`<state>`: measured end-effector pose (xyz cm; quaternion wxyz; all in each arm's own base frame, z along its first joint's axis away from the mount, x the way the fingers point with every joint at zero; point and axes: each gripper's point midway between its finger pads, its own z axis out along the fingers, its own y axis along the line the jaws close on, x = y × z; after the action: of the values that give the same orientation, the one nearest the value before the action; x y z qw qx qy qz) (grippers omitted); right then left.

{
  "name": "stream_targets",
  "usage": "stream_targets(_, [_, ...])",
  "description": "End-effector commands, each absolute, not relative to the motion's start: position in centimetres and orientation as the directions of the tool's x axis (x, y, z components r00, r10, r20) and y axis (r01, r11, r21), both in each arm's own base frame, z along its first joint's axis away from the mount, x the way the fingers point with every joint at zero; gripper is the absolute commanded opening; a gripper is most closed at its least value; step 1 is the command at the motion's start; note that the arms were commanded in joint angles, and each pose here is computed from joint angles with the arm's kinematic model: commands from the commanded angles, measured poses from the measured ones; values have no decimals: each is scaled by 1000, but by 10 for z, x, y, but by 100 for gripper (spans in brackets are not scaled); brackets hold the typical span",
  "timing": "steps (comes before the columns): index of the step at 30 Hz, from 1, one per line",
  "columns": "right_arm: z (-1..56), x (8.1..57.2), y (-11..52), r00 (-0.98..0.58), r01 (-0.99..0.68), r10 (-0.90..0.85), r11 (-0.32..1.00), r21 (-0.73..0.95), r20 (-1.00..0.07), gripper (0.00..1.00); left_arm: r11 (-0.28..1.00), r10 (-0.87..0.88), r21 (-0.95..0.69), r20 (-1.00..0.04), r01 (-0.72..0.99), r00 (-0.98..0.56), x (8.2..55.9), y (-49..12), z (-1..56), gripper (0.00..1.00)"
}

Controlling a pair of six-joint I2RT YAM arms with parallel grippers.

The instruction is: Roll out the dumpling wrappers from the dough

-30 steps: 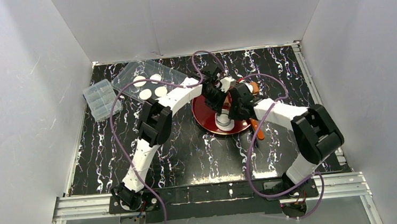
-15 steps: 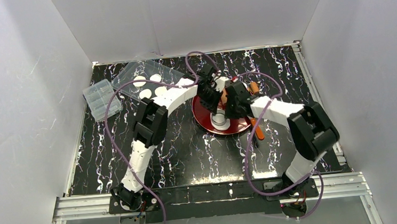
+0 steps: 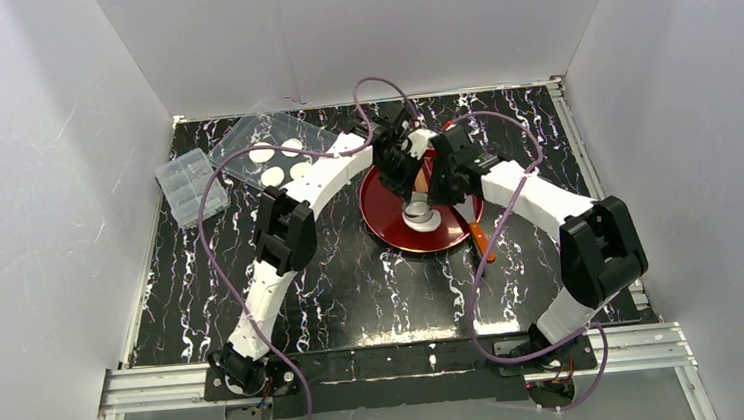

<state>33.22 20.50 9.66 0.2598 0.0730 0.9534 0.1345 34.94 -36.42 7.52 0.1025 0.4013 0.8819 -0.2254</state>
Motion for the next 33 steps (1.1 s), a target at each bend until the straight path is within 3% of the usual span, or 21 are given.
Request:
stream_targets(1, [180,379,197,-720,33,282,926,375,-634,1,568,667,-268,-404,778,-626,345,-348,134,0])
stream_targets(5, [192,379,204,-711,5,292,912,411,-640,1,560,642,-254,-469,788,-607,351,-352,163,0])
stream_targets(15, [148,372,209,-769,47,303,905,423,-563,1,616,662,-269,-333,741,-671,338,-336,99,0])
stream_targets(19, [143,373,210,-770,49,304,905,423,-561,1,616,664,-259,-338,744,-667,340,-335,97,0])
stream_targets(33, [204,399,220,-687,-19,327,885,465,-649,1,605,614,-201,-499,770,-612,370,-355,155,0])
